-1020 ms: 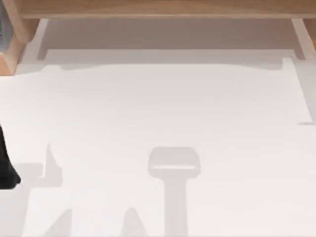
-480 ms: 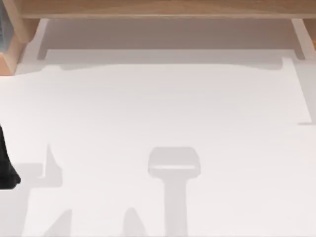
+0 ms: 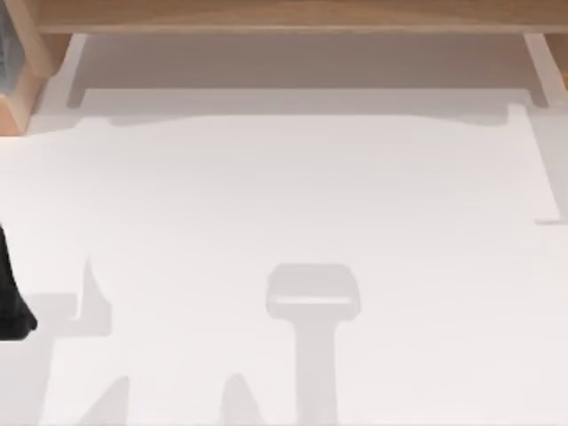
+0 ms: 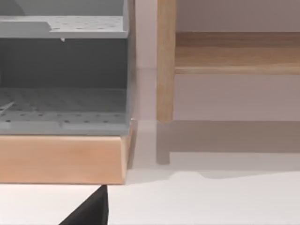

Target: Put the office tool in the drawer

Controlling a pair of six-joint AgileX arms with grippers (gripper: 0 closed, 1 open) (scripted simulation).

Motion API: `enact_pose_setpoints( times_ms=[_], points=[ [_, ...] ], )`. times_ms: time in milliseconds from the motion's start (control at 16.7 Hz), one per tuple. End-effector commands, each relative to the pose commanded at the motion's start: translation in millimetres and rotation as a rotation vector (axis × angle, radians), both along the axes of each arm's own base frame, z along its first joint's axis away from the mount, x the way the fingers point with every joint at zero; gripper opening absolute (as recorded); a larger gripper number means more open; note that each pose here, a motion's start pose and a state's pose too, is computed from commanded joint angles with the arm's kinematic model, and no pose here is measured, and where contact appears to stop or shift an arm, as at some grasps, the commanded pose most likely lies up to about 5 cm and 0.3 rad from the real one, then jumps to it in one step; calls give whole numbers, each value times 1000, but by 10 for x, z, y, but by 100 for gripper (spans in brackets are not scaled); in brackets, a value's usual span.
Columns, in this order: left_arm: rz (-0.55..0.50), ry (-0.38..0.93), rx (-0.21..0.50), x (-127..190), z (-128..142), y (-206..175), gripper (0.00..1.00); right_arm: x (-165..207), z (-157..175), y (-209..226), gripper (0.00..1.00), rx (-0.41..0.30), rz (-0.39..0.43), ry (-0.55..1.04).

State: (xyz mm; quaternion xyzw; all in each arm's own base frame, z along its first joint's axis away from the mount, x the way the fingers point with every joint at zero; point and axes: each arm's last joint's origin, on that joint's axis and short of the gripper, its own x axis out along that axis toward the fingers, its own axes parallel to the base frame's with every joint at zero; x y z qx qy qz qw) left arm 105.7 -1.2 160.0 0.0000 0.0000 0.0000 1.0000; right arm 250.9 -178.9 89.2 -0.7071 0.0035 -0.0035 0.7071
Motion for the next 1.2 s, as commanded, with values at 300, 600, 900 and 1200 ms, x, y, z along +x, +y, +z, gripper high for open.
enact_pose_setpoints(
  times_ms=[300, 600, 900, 1200],
  points=[
    [0, 0, 0, 0, 0, 0, 100, 0, 0, 0, 17, 0, 0, 0],
    [0, 0, 0, 0, 0, 0, 100, 0, 0, 0, 0, 0, 0, 0],
    [0, 0, 0, 0, 0, 0, 100, 0, 0, 0, 0, 0, 0, 0],
    [0, 0, 0, 0, 0, 0, 100, 171, -17, -18, 0, 5, 0, 5]
  ],
)
